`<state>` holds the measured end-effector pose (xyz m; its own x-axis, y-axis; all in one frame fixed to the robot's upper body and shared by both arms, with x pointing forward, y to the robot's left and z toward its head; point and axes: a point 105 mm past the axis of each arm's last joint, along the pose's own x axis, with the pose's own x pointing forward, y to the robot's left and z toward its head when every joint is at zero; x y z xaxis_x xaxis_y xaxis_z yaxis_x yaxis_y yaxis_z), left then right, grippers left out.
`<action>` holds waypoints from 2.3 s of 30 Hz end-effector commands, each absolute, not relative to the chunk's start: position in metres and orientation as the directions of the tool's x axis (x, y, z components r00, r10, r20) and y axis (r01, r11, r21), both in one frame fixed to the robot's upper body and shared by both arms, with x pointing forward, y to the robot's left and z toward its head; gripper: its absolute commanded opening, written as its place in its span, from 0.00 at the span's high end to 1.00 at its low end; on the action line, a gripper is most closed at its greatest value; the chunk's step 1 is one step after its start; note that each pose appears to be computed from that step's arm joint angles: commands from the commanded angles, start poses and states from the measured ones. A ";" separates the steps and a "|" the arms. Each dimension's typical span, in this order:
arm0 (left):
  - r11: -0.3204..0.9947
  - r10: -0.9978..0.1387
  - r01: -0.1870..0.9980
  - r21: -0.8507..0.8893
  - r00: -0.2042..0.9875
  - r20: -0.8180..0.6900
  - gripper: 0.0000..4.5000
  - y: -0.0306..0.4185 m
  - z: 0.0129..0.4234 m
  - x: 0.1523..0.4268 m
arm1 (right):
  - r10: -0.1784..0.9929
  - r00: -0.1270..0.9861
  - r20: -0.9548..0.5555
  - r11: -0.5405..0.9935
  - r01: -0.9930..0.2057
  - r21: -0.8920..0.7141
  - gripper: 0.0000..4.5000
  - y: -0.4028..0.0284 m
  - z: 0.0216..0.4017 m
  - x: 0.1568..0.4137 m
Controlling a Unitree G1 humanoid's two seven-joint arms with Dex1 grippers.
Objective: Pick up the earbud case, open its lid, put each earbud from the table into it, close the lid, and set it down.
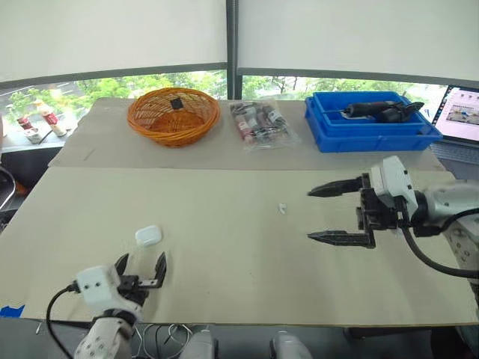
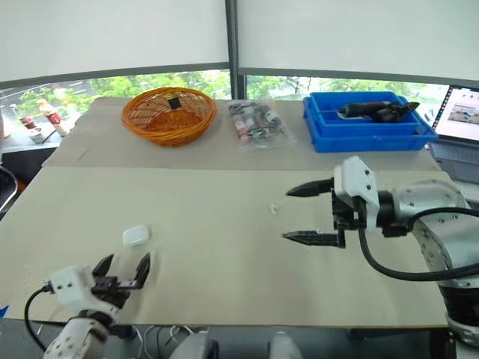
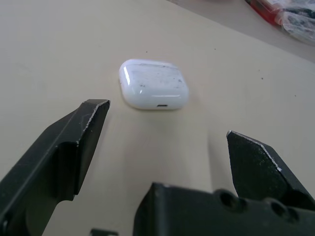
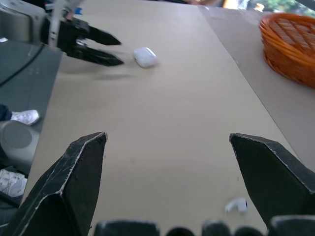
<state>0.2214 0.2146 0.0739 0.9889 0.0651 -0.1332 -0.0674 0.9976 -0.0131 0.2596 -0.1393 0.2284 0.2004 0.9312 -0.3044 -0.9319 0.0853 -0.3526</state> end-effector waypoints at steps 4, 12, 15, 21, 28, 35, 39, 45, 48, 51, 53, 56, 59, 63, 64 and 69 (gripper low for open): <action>0.990 0.138 -0.136 0.027 0.982 -0.129 0.00 0.215 0.077 0.234 | 0.946 0.129 -0.297 0.026 -0.944 -0.328 0.02 -0.130 0.233 0.257; 0.982 0.180 -0.188 -0.032 0.969 -0.167 0.00 0.224 0.071 0.246 | 0.951 0.128 -0.282 0.029 -0.943 -0.332 0.02 -0.128 0.233 0.259; 0.980 0.169 -0.185 -0.070 0.968 -0.187 0.00 0.224 0.068 0.252 | 0.953 0.124 -0.277 0.027 -0.943 -0.331 0.02 -0.126 0.232 0.257; 0.986 0.143 -0.157 -0.056 0.968 -0.205 0.00 0.219 0.069 0.266 | 0.953 0.125 -0.275 0.030 -0.946 -0.323 0.02 -0.127 0.228 0.254; 0.989 0.118 -0.136 -0.065 0.968 -0.221 0.00 0.217 0.068 0.275 | 0.953 0.130 -0.272 0.038 -0.946 -0.321 0.02 -0.127 0.227 0.253; 0.991 0.110 -0.125 -0.050 0.964 -0.242 0.18 0.221 0.064 0.273 | 0.953 0.138 -0.269 0.047 -0.946 -0.320 0.00 -0.128 0.227 0.253; 0.997 0.076 -0.078 0.001 0.969 -0.234 0.42 0.229 0.066 0.273 | 0.949 0.154 -0.274 0.059 -0.944 -0.325 0.00 -0.131 0.226 0.253; 0.959 -0.210 0.245 0.142 0.952 -0.220 0.42 0.216 0.072 0.276 | 0.940 0.186 -0.286 0.087 -0.942 -0.325 0.00 -0.135 0.223 0.252; 0.875 -0.428 0.457 0.159 0.885 -0.186 0.42 0.191 0.080 0.276 | 0.929 0.222 -0.296 0.130 -0.945 -0.300 0.00 -0.139 0.217 0.250; 0.756 -0.622 0.631 0.172 0.775 -0.113 0.42 0.159 0.094 0.271 | 0.910 0.259 -0.323 0.189 -0.954 -0.234 0.00 -0.142 0.207 0.248; 0.672 -0.713 0.711 0.206 0.697 -0.078 0.42 0.140 0.101 0.269 | 0.891 0.294 -0.346 0.249 -0.954 -0.169 0.00 -0.141 0.198 0.247; 0.541 -0.819 0.794 0.277 0.573 -0.043 0.42 0.115 0.108 0.262 | 0.880 0.313 -0.358 0.326 -0.945 -0.024 0.00 -0.133 0.187 0.244; 0.404 -0.900 0.832 0.381 0.437 0.000 0.42 0.092 0.117 0.255 | 0.892 0.282 -0.353 0.356 -0.920 0.165 0.00 -0.119 0.181 0.238; 0.316 -0.941 0.813 0.488 0.333 0.053 0.42 0.076 0.128 0.253 | 0.918 0.239 -0.318 0.341 -0.883 0.322 0.00 -0.095 0.177 0.236; 0.308 -0.945 0.806 0.505 0.321 0.065 0.42 0.074 0.130 0.253 | 0.919 0.243 -0.309 0.346 -0.874 0.342 0.00 -0.091 0.176 0.237; 0.296 -0.951 0.781 0.549 0.292 0.097 0.42 0.070 0.136 0.255 | 0.920 0.269 -0.284 0.370 -0.833 0.412 0.00 -0.080 0.175 0.244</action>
<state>0.2574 0.0726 0.1274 0.3146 -0.9470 0.0652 0.8018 0.3019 0.5157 0.2446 -0.0818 0.1679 0.2670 0.9157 -0.3003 -0.8303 0.3767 0.4107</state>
